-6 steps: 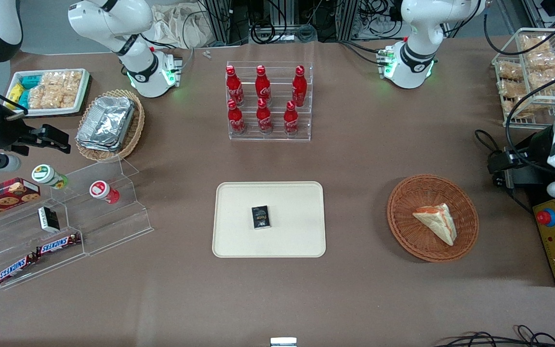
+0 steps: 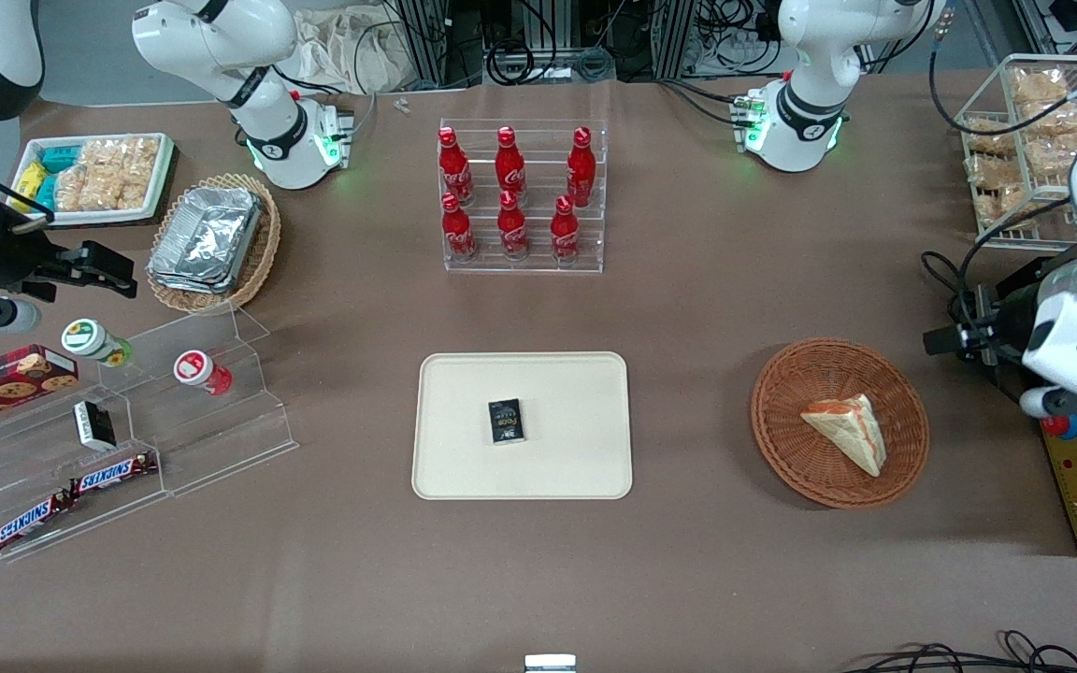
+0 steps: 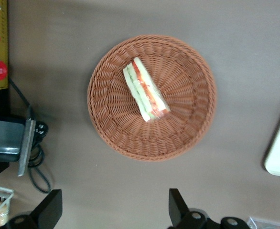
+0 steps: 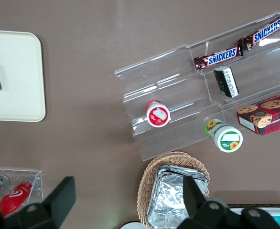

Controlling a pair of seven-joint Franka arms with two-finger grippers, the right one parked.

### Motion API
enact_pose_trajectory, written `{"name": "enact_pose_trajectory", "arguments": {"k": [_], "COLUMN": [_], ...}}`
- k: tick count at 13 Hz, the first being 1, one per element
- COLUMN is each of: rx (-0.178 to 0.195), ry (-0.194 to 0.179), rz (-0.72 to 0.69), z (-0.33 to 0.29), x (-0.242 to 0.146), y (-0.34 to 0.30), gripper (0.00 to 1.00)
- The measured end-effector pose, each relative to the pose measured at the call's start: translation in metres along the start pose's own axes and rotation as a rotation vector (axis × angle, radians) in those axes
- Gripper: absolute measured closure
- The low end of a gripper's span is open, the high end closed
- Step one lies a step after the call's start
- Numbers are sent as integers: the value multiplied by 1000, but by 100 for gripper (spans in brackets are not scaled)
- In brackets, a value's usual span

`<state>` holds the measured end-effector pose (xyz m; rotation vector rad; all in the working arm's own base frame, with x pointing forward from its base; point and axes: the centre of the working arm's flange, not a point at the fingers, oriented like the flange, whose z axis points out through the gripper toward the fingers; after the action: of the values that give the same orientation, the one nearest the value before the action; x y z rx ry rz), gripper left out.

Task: Place sandwich from basket to tray
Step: 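Move the left gripper over the sandwich in the wicker basket, then lower the left gripper and close it on the sandwich wedge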

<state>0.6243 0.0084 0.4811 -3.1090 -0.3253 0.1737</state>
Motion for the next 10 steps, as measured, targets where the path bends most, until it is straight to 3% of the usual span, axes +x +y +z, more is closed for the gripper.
{"name": "enact_pose_trajectory", "arguments": {"k": [2,4,6,10], "rx": [-20,-44,-52,-47], "ry": [29,65,56,36], "rz": [-97,-281,-406,-514], "z": [59,106,131,147], "x": [16,19,16,13], "y": [-10,-3,18,24], "gripper": [0,0,0,0]}}
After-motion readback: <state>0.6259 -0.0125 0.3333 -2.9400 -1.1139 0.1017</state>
